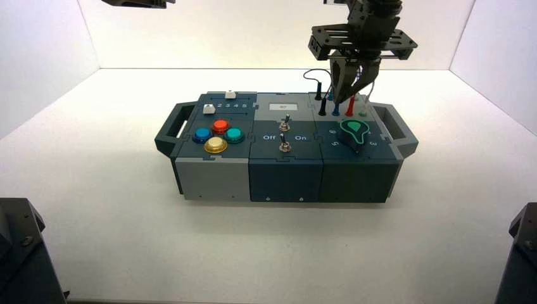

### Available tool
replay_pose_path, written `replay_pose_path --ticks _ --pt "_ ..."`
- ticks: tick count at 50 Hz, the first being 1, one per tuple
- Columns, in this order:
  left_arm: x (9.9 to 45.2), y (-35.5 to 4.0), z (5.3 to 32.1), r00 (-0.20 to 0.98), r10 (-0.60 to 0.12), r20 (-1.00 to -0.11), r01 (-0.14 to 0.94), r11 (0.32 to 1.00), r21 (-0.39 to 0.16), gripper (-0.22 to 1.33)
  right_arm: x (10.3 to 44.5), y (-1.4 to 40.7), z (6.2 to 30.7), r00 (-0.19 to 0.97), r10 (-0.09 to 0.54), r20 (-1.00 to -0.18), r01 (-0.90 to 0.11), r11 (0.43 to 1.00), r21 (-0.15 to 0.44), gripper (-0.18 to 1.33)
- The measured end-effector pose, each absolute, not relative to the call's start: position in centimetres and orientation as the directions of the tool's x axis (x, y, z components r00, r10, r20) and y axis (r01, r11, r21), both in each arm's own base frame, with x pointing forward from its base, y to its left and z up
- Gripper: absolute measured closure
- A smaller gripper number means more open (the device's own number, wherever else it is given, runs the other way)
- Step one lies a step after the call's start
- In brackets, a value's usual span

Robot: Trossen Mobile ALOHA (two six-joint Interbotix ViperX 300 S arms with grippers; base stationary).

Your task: Pull the blue wire.

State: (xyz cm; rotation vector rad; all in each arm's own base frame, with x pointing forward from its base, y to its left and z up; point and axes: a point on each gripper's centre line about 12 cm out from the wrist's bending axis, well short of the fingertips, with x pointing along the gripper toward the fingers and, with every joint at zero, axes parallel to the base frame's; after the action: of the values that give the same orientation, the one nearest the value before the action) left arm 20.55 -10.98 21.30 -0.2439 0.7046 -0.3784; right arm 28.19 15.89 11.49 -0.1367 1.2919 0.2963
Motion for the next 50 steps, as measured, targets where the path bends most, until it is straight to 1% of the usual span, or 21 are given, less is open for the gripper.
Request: replay_pose_path --ticks 11,21,27,33,38,50 --pt "20.6 -11.0 21.3 0.699 -0.417 -0.581 0.255 0.904 -0.342 0.7 28.1 15.8 11.5 0.239 0.134 -0.962 -0.292 0.955 0.061 1.21" --pt "20.6 -11.0 21.4 0.701 -0.418 -0.578 0.256 0.904 -0.343 0.7 27.9 15.7 12.1 0.232 0.129 -0.964 -0.289 0.955 0.059 1.22" --pt "20.6 -11.0 21.4 0.7 -0.418 -0.579 0.257 0.904 -0.342 0.7 27.7 15.5 12.9 0.23 0.127 -0.965 -0.289 0.956 0.057 1.22" --pt "20.6 -11.0 21.4 0.701 -0.418 -0.578 0.256 0.904 -0.343 0.7 28.0 15.7 14.7 0.269 0.149 -0.951 -0.291 0.954 0.067 1.22" --pt "20.6 -11.0 21.4 0.7 -0.417 -0.579 0.255 0.904 -0.342 0.7 28.0 15.7 15.4 0.28 0.154 -0.948 -0.293 0.954 0.068 1.22" --pt "20.6 -11.0 21.4 0.7 -0.418 -0.579 0.256 0.904 -0.343 0.7 28.0 15.7 15.7 0.272 0.15 -0.95 -0.29 0.955 0.068 1.22"
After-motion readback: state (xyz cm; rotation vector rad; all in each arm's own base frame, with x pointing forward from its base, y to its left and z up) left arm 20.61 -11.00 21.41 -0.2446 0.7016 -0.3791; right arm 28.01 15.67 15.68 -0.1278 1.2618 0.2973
